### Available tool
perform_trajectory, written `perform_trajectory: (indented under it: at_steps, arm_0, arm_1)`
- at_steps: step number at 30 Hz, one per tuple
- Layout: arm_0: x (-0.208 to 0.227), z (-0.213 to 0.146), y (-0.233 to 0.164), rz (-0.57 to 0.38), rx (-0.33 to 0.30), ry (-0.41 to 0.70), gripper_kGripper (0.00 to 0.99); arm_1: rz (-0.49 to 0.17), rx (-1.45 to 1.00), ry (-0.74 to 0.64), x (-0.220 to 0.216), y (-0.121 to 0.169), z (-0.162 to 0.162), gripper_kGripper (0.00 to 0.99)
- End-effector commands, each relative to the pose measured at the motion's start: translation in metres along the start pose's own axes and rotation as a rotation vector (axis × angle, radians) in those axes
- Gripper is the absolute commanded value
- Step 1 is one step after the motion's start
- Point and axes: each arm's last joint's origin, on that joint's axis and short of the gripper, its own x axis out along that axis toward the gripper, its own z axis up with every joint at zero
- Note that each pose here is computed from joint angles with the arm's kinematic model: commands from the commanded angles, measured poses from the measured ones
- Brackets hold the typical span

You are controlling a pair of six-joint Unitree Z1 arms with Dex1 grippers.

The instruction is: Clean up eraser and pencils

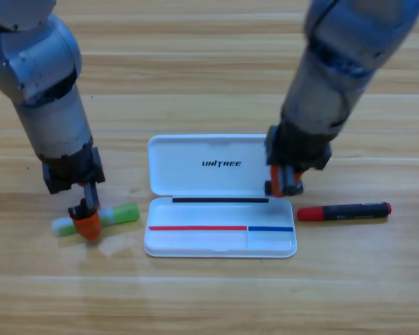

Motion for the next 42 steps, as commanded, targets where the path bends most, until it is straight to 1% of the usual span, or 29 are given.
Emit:
perform_trajectory:
  at_steps: [1, 5, 9, 16, 19, 22, 23, 24, 25, 26, 27, 28, 30, 32, 35, 38, 40, 42]
  arm_0:
    - [0.026, -0.006, 0.001, -0.032, 0.002, 0.044, 0.99]
    - [0.029, -0.007, 0.0, -0.036, 0.011, 0.044, 0.989]
    - [0.032, -0.007, -0.001, -0.043, 0.012, 0.04, 0.988]
    - [0.039, -0.008, -0.003, -0.052, 0.015, 0.038, 0.956]
    - [0.041, -0.008, -0.003, -0.052, 0.016, 0.032, 0.917]
    - [0.042, -0.008, -0.004, -0.054, 0.019, 0.021, 0.827]
    - [0.042, -0.008, -0.004, -0.054, 0.02, 0.019, 0.782]
    - [0.042, -0.008, -0.004, -0.057, 0.025, 0.017, 0.727]
    - [0.042, -0.008, -0.004, -0.064, 0.031, 0.014, 0.67]
    - [0.042, -0.007, -0.004, -0.069, 0.041, 0.01, 0.607]
    - [0.043, -0.007, -0.004, -0.076, 0.052, 0.008, 0.529]
    - [0.044, -0.008, -0.005, -0.082, 0.066, 0.005, 0.445]
    - [0.044, -0.007, -0.005, -0.096, 0.093, -0.003, 0.255]
    - [0.042, -0.007, -0.005, -0.093, 0.102, -0.007, 0.0]
    - [0.032, -0.009, -0.005, -0.067, 0.093, -0.024, 0.0]
    - [0.016, -0.013, -0.005, -0.033, 0.107, -0.042, 0.0]
    - [0.0, -0.018, -0.006, 0.005, 0.12, -0.063, 0.0]
    - [-0.017, -0.021, -0.006, 0.029, 0.129, -0.074, 0.0]
  arm_1:
    - [0.117, -0.044, 0.081, 0.059, 0.008, 0.016, 0.0]
    - [0.158, -0.045, 0.08, 0.064, 0.012, 0.017, 0.0]
    - [0.198, -0.043, 0.057, 0.06, 0.02, 0.021, 0.0]
    - [0.212, -0.035, 0.054, 0.059, 0.025, 0.023, 0.0]
    - [0.215, -0.033, 0.055, 0.06, 0.025, 0.023, 0.0]
    - [0.215, -0.032, 0.063, 0.065, 0.024, 0.024, 0.0]
    - [0.218, -0.029, 0.066, 0.068, 0.024, 0.024, 0.101]
    - [0.217, -0.027, 0.071, 0.069, 0.023, 0.023, 0.261]
    - [0.211, -0.023, 0.078, 0.069, 0.022, 0.022, 0.451]
    - [0.205, -0.021, 0.083, 0.069, 0.021, 0.021, 0.62]
    - [0.201, -0.015, 0.083, 0.068, 0.02, 0.021, 0.752]
    - [0.197, -0.007, 0.083, 0.067, 0.02, 0.02, 0.821]
    - [0.181, -0.002, 0.08, 0.061, 0.019, 0.02, 0.862]
    - [0.16, 0.003, 0.073, 0.049, 0.019, 0.017, 0.92]
    - [0.135, 0.003, 0.044, 0.016, 0.027, 0.006, 0.977]
    - [0.115, 0.016, 0.027, -0.017, 0.038, -0.016, 0.99]
    - [0.108, 0.046, 0.03, -0.027, 0.038, -0.033, 0.99]
    - [0.105, 0.054, 0.051, -0.027, 0.032, -0.049, 0.99]
